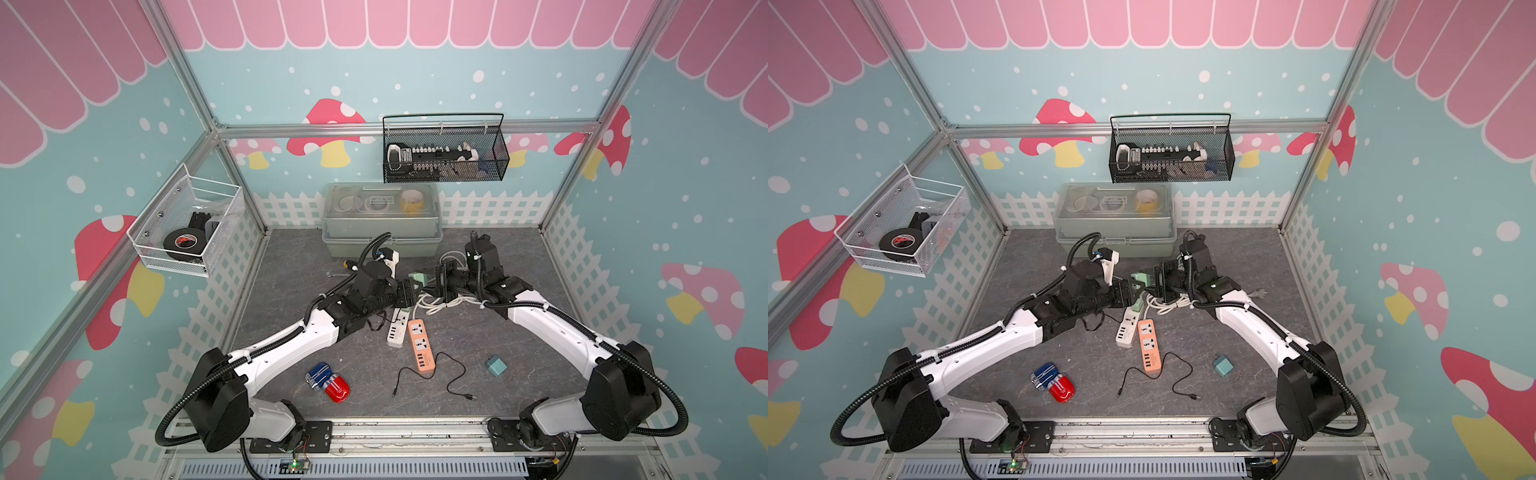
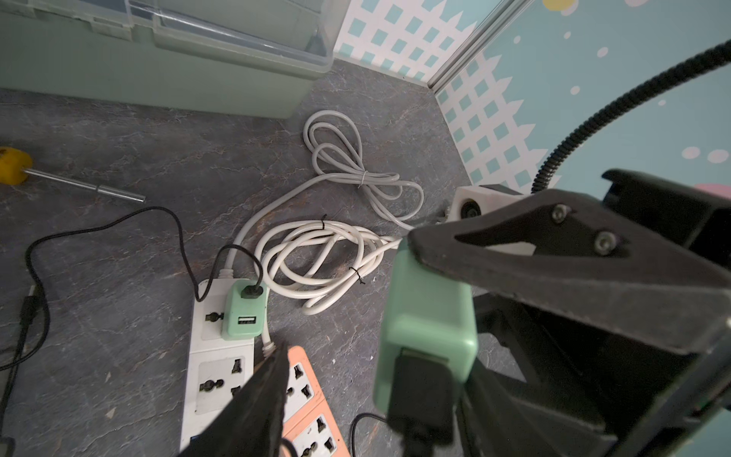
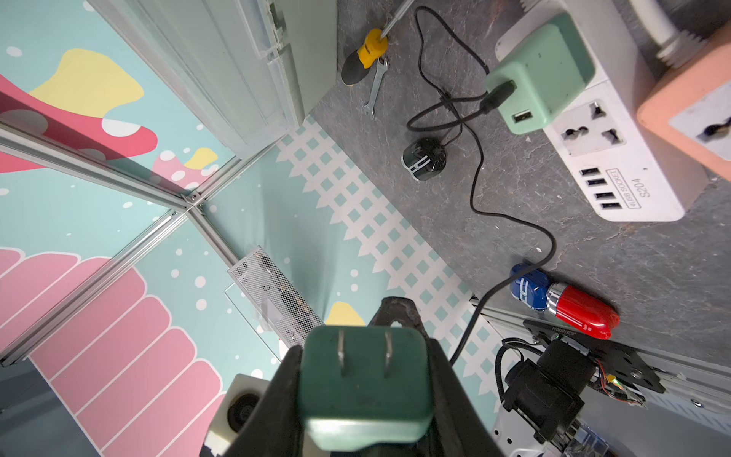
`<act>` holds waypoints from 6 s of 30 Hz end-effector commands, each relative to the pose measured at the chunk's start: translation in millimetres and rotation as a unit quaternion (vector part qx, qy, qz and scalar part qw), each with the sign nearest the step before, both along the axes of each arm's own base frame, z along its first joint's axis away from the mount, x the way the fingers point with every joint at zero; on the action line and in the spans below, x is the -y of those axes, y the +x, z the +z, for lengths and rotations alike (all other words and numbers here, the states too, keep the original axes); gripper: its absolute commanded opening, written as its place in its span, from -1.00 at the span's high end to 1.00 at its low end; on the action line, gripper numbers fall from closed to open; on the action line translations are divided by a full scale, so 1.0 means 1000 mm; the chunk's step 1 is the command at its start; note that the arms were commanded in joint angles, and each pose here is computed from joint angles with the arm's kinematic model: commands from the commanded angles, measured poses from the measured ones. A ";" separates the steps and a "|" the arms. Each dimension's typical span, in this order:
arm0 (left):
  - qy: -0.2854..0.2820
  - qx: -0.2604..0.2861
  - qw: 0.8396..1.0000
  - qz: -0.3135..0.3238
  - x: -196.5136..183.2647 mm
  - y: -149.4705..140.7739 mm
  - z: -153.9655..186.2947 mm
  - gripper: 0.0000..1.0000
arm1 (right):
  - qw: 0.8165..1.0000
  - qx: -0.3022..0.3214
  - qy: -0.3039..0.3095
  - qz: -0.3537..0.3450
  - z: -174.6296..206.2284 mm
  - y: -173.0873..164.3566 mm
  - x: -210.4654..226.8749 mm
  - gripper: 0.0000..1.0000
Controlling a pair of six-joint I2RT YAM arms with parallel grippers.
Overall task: Charge the electric shaver
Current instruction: Insert the plug into the socket.
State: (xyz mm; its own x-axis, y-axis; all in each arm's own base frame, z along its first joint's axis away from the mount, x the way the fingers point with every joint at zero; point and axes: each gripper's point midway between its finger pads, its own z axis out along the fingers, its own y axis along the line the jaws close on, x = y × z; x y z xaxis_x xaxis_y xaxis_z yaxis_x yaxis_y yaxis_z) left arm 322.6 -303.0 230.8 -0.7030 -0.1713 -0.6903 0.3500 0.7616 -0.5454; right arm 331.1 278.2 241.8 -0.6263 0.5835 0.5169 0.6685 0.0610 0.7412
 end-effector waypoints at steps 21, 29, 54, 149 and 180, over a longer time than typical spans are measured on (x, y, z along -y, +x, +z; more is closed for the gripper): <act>-0.039 0.003 0.999 0.002 0.007 0.014 0.019 0.92 | 0.999 -0.011 0.044 -0.009 0.010 -0.010 0.001 1.00; -0.029 -0.021 0.999 0.022 -0.008 0.008 0.015 1.00 | 1.000 0.000 0.010 -0.015 -0.003 -0.012 0.010 -0.13; 0.302 -0.281 0.911 0.007 -0.116 -0.053 -0.054 1.00 | 0.879 0.211 -0.314 0.289 -0.028 -0.029 0.064 -0.44; 0.414 -0.398 0.816 -0.062 -0.030 -0.013 -0.232 1.00 | 0.845 0.366 -0.330 0.206 -0.012 -0.082 0.102 -0.42; 0.245 -0.344 0.906 0.014 -0.055 -0.033 -0.077 -0.17 | 0.828 0.370 -0.377 0.189 0.005 -0.069 0.114 -0.50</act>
State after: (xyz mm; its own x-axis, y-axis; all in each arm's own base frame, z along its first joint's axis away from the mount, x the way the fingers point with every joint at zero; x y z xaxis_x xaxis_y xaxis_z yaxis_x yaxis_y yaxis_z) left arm 287.2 -270.9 151.0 -0.9873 0.1271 -0.0956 0.1427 0.9733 -0.1800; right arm 257.2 168.8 232.2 -0.8450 0.2652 -0.4643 -0.0998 0.7749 0.6242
